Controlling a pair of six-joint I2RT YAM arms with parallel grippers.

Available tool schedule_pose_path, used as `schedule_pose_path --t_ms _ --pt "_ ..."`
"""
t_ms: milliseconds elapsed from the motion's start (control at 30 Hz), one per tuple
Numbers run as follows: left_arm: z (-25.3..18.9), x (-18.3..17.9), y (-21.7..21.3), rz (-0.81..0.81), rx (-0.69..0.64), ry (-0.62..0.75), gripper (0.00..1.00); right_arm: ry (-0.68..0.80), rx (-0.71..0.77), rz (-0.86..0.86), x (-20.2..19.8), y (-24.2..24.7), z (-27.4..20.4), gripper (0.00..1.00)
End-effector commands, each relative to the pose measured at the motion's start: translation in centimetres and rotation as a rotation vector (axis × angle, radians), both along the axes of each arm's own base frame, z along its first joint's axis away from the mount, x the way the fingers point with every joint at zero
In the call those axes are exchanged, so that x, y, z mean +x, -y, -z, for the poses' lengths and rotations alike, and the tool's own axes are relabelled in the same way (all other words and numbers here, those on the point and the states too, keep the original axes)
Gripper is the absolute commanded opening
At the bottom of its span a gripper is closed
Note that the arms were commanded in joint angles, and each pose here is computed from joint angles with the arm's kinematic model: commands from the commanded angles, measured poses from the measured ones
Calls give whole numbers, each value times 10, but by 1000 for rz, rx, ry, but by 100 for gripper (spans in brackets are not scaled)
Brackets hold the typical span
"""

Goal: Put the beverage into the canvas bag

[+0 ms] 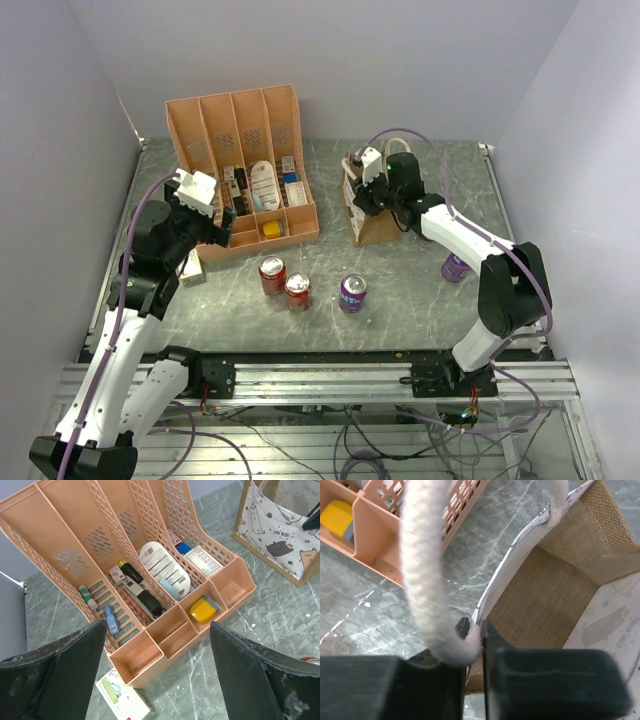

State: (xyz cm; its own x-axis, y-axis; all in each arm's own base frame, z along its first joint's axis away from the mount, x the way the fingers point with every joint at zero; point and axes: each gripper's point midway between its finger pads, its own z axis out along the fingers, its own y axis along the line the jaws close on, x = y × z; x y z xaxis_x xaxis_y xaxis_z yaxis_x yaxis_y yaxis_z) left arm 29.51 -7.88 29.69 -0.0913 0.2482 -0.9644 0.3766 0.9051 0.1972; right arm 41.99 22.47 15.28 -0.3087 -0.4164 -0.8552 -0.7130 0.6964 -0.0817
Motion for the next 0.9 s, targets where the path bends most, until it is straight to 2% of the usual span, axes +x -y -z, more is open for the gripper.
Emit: schedule_pose_path --t_ms 0,67,267,533,700,867 --pt "-7 -3 1 26 4 36 95 -20 50 89 -5 6 -13 7" --pt "-5 -4 3 39 8 32 95 -13 67 96 -15 9 -22 0" --pt "3 -6 11 96 19 21 95 -39 55 48 -60 15 -31 0" --pt "9 -9 16 140 27 8 95 -59 -75 -2 -103 18 5 0" --pt "12 -12 18 155 33 4 95 -64 -109 -48 -119 11 16 9" --pt "17 -12 17 159 43 -4 95 -86 -47 -160 -141 -2 6 26"
